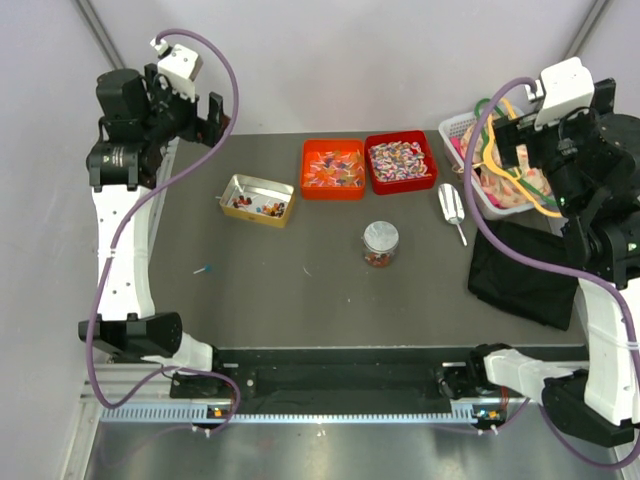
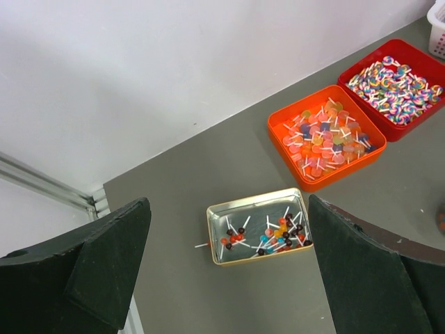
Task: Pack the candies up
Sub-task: Reset both arms
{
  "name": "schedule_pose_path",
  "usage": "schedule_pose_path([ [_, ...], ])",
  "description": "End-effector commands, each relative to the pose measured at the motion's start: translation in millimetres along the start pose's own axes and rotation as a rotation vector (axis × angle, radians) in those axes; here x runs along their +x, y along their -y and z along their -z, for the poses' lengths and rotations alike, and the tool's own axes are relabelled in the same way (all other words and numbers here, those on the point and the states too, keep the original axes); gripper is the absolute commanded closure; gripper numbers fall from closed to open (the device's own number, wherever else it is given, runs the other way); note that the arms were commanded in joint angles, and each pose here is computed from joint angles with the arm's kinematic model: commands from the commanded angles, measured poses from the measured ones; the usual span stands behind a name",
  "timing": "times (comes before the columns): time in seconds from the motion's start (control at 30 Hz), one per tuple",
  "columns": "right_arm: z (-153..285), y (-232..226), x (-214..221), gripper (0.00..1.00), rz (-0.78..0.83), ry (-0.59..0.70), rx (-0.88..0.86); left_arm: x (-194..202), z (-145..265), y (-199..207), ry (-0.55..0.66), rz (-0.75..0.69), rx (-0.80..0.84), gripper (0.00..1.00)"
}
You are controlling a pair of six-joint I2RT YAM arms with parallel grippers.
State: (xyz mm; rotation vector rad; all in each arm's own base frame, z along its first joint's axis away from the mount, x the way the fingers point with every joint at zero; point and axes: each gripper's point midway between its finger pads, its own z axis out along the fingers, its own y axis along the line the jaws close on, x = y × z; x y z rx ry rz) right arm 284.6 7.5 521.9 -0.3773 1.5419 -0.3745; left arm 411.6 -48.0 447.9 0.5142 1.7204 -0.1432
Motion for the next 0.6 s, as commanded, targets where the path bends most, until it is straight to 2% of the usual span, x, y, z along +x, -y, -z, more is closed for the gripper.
schedule_pose_path([
  [0.0,10.5,-8.7,-21.9,0.01,-0.019,0.08,-0.091,-31.4,11.3,4.1,0.079,-0.001,0.026,0.01],
  [0.57,9.3,-6.8,-27.7,0.01,-0.063,0.097,-0.078,-32.7,7.6,8.2,0.082,0.038,0.053,0.01],
])
